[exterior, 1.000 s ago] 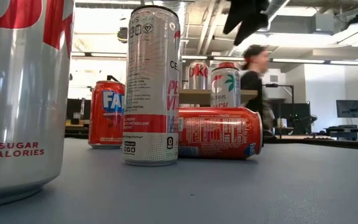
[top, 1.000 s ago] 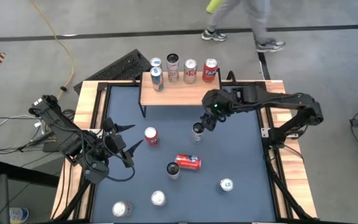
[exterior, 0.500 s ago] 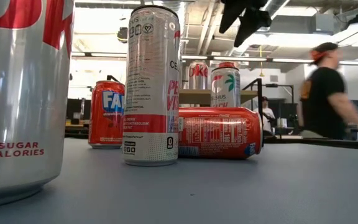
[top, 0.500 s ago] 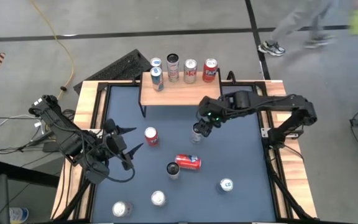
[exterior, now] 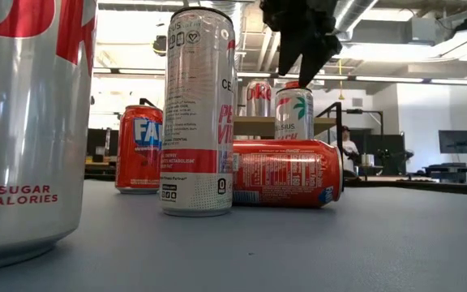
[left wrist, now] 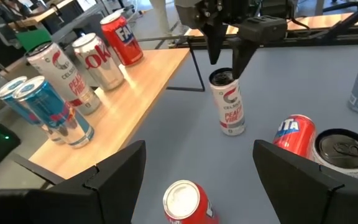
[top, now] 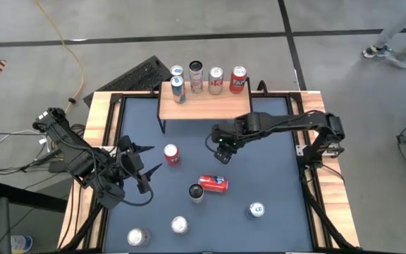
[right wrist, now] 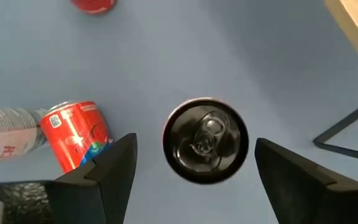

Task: Place canned beverage on shelf
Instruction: Put the top right pink soda can on the shelf aligned with the other pink soda can

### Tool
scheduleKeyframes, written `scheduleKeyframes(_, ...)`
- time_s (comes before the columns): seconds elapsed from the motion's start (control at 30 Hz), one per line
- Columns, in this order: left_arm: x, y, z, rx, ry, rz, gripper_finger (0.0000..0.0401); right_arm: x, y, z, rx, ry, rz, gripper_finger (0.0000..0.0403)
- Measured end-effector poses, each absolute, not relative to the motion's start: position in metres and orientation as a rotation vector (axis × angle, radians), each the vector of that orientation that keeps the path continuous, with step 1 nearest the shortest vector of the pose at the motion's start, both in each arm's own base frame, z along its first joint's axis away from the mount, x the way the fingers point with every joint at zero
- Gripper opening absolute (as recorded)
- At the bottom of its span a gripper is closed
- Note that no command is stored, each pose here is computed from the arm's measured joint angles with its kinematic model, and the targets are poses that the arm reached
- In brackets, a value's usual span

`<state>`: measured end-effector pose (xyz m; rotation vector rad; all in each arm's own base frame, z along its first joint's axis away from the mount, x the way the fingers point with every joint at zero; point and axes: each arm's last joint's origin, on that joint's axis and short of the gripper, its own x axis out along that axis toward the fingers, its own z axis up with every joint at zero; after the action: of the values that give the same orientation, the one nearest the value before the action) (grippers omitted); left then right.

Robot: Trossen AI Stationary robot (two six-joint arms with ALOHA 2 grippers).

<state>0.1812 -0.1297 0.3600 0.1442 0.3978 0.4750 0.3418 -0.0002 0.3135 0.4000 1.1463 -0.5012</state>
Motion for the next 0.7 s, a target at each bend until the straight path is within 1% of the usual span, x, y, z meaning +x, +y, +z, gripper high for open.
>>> scheduleKeyframes(0.3, 0.181, -0.13, 0.359, 0.143, 0.411, 0.462, 0.0288, 0.343, -0.001, 0.312, 0.406, 1.14, -0.508, 0.0306)
scheduleKeyframes(0.47, 0.18, -0.129, 0.359, 0.143, 0.415, 0.465, 0.0288, 0.353, -0.001, 0.3, 0.397, 1.166, -0.517, 0.0306)
scheduleKeyframes(0.7, 0.18, -0.129, 0.359, 0.143, 0.416, 0.464, 0.0288, 0.355, -0.006, 0.288, 0.386, 1.234, -0.55, 0.0306)
